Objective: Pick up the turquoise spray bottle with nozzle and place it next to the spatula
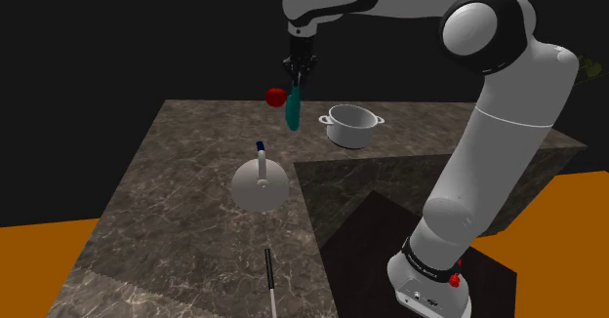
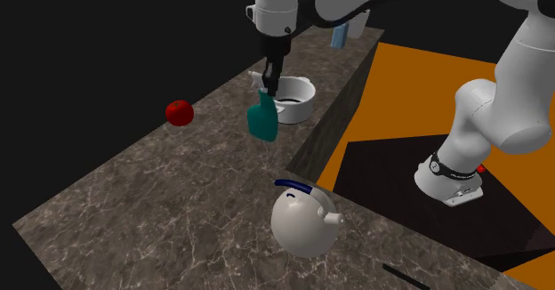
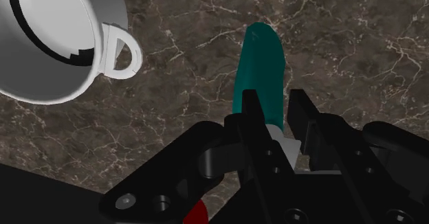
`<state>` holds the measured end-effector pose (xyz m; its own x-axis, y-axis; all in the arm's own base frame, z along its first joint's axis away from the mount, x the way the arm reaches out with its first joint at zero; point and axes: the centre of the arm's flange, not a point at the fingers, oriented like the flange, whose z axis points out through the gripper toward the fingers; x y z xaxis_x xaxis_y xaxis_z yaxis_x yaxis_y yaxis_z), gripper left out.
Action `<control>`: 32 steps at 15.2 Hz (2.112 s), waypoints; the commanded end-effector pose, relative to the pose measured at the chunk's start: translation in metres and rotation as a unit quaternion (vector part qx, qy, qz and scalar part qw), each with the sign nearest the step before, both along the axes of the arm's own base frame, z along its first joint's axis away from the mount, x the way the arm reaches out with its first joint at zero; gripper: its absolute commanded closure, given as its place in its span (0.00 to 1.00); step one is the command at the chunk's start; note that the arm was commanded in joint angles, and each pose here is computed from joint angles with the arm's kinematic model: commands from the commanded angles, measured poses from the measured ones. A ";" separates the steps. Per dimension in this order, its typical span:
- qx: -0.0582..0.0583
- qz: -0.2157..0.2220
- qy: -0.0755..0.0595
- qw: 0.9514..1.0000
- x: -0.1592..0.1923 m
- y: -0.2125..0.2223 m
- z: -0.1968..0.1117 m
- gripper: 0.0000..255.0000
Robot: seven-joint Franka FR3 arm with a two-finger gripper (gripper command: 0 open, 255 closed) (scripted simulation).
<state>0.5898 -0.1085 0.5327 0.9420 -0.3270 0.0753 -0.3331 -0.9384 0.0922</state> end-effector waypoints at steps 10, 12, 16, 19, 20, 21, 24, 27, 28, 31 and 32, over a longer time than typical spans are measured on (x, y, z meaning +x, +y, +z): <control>0.000 0.000 0.000 1.000 -0.001 -0.001 0.059 1.00; 0.000 0.000 0.000 1.000 -0.001 -0.001 0.070 1.00; 0.000 0.000 0.000 1.000 -0.001 -0.001 0.091 1.00; 0.000 0.000 0.000 1.000 -0.001 -0.001 0.107 1.00; 0.000 0.000 0.000 1.000 -0.001 -0.001 0.112 1.00; 0.000 0.000 0.000 1.000 -0.001 -0.001 0.118 1.00; 0.000 0.000 0.000 1.000 -0.001 -0.001 0.133 1.00; 0.000 0.000 0.000 1.000 -0.001 -0.001 0.149 1.00; 0.000 0.000 0.000 1.000 -0.001 -0.001 0.155 1.00; 0.000 0.000 0.000 1.000 -0.001 -0.001 0.170 1.00; 0.000 0.000 0.000 1.000 -0.001 -0.001 0.176 1.00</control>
